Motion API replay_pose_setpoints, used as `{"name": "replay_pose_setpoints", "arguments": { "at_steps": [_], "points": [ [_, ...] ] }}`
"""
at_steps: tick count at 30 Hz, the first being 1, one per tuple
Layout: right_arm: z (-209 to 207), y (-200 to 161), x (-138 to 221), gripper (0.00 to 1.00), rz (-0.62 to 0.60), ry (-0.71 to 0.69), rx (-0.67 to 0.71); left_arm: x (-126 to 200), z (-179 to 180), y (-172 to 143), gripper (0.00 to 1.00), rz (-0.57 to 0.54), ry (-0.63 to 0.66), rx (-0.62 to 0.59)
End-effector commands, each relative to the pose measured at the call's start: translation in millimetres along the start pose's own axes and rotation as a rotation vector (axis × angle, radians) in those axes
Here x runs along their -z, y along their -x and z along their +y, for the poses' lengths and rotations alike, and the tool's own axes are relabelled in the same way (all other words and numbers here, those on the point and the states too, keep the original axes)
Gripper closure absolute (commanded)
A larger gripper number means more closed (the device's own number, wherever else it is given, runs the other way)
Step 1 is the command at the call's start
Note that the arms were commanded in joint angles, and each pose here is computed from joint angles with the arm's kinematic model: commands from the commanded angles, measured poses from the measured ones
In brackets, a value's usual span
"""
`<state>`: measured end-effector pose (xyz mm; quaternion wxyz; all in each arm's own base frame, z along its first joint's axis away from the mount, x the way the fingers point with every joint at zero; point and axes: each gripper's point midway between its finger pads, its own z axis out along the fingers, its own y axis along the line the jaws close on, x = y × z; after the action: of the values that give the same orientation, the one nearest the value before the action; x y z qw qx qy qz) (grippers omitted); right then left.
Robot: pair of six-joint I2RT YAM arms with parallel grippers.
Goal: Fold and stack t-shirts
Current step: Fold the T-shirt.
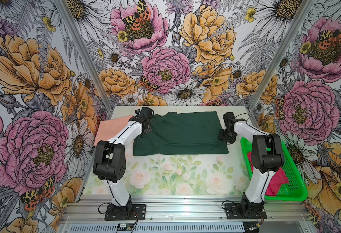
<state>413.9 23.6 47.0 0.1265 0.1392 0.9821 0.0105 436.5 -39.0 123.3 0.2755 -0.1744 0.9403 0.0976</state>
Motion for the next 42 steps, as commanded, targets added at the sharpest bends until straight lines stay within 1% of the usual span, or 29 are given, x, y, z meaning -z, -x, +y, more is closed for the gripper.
{"name": "replay_pose_setpoints", "arguments": {
  "at_steps": [1, 8, 11, 14, 17, 20, 21, 22, 23, 26, 28, 30, 32, 34, 35, 36, 37, 38, 40, 42],
  "points": [
    [-6.1, 22.3, 1.2, 0.47, -0.064, -0.037, -0.010, -15.0, -0.7, 11.8, 1.00, -0.026, 0.029, -0.018],
    [-9.0, 41.8, 10.0, 0.47, -0.133, -0.064, 0.001, -27.6, -4.9, 23.3, 1.00, -0.058, 0.050, -0.031],
    [-4.1, 45.5, 21.2, 0.48, -0.162, -0.040, 0.015, -29.2, -5.2, 27.3, 1.00, -0.066, 0.052, -0.026],
    [2.4, 39.7, 31.0, 0.52, -0.168, -0.001, 0.032, -31.0, -6.0, 29.7, 1.00, -0.070, 0.053, -0.028],
    [19.4, 28.2, 38.0, 0.56, -0.161, 0.054, 0.090, -34.6, -8.7, 31.8, 1.00, -0.071, 0.053, -0.030],
    [50.9, 16.9, 47.2, 0.57, -0.175, 0.111, 0.223, -40.2, -13.1, 34.3, 1.00, -0.071, 0.051, -0.039],
    [58.2, 15.0, 49.6, 0.56, -0.184, 0.116, 0.253, -41.6, -14.5, 35.4, 0.95, -0.074, 0.049, -0.039],
    [64.3, 13.5, 51.3, 0.55, -0.190, 0.121, 0.276, -42.9, -17.1, 35.7, 0.76, -0.074, 0.042, -0.042],
    [68.5, 12.3, 52.7, 0.54, -0.192, 0.128, 0.286, -44.0, -19.2, 36.2, 0.62, -0.075, 0.034, -0.042],
    [73.3, 9.9, 53.4, 0.51, -0.189, 0.142, 0.292, -46.0, -22.6, 37.0, 0.33, -0.079, 0.030, -0.041],
    [75.0, 7.9, 53.4, 0.51, -0.186, 0.147, 0.297, -45.9, -20.7, 36.7, 0.25, -0.081, 0.038, -0.039],
    [80.2, 5.7, 55.3, 0.51, -0.187, 0.161, 0.317, -42.3, -17.5, 37.1, 0.23, -0.091, 0.052, -0.036],
    [96.0, 3.0, 60.9, 0.52, -0.203, 0.202, 0.365, -32.5, -13.2, 35.6, 0.24, -0.105, 0.059, -0.022],
    [123.7, -4.0, 69.0, 0.53, -0.215, 0.271, 0.443, -16.5, -13.3, 29.2, 0.27, -0.108, 0.028, -0.005],
    [142.0, -10.7, 73.2, 0.53, -0.218, 0.307, 0.495, -7.8, -12.5, 23.3, 0.30, -0.100, 0.001, 0.019],
    [156.9, -16.0, 76.1, 0.54, -0.220, 0.330, 0.544, 5.7, -12.0, 20.6, 0.35, -0.101, -0.041, 0.050],
    [173.3, -22.1, 78.4, 0.54, -0.223, 0.348, 0.595, 18.0, -8.8, 15.4, 0.82, -0.098, -0.077, 0.095],
    [188.4, -26.8, 79.5, 0.54, -0.224, 0.365, 0.640, 27.6, -5.5, 9.1, 1.00, -0.093, -0.103, 0.139],
    [216.1, -38.0, 80.4, 0.54, -0.220, 0.401, 0.721, 46.6, -4.5, -3.2, 1.00, -0.089, -0.161, 0.205],
    [240.2, -45.7, 79.7, 0.53, -0.222, 0.424, 0.783, 65.8, -9.0, -16.5, 1.00, -0.108, -0.193, 0.227]
  ]
}}
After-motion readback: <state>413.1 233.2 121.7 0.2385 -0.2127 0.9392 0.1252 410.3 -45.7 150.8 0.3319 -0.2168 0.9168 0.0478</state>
